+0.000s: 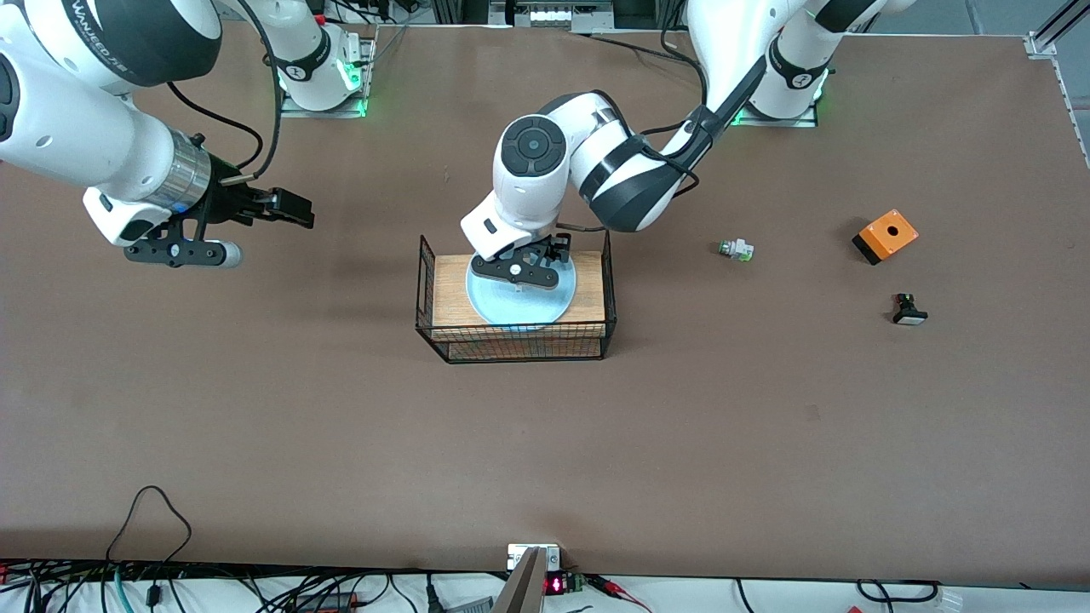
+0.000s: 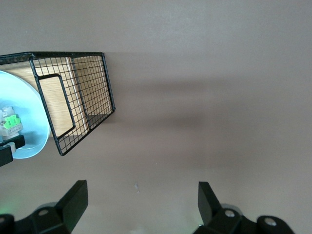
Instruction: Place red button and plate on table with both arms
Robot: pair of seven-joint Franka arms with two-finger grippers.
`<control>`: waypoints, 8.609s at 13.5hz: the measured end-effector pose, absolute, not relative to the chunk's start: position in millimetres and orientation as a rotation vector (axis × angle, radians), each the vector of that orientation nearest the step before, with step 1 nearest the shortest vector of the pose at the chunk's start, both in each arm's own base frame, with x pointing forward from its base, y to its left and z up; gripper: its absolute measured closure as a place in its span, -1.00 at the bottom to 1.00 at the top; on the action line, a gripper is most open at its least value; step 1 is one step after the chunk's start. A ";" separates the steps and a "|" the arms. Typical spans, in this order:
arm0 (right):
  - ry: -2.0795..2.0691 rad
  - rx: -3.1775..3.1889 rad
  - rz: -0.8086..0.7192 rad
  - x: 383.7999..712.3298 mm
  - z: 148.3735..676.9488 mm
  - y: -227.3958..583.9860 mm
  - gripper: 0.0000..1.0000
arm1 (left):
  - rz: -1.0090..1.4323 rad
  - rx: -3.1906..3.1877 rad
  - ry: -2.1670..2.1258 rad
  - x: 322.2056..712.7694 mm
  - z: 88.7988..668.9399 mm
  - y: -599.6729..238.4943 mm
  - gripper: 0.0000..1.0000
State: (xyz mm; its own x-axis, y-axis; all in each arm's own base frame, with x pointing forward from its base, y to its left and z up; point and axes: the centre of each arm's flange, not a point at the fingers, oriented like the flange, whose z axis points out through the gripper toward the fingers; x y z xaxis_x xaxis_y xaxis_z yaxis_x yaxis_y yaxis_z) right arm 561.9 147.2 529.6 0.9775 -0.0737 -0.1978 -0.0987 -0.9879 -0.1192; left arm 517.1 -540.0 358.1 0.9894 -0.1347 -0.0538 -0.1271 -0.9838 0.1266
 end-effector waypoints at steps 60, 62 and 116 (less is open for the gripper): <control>0.496 -3.018 0.102 539.8 365.2 404.7 -1.00 | -0.347 3.154 -0.064 577.5 320.1 19.0 0.32; 0.488 -3.031 0.088 540.9 362.8 403.8 -1.00 | -0.310 3.150 -0.033 571.3 297.3 31.2 0.32; 0.622 -3.109 0.671 498.2 469.4 385.6 0.93 | -0.114 3.140 0.047 624.4 588.0 -6.3 -1.00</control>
State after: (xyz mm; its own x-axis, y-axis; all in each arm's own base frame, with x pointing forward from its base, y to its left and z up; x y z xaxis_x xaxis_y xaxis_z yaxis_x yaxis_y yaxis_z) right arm 498.2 385.6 469.4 0.8411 -0.3876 -0.3773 -0.3465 -0.9217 0.1743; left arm 624.4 -6.3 588.0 0.9969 0.0302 -0.0725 0.0301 -0.9995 -0.0023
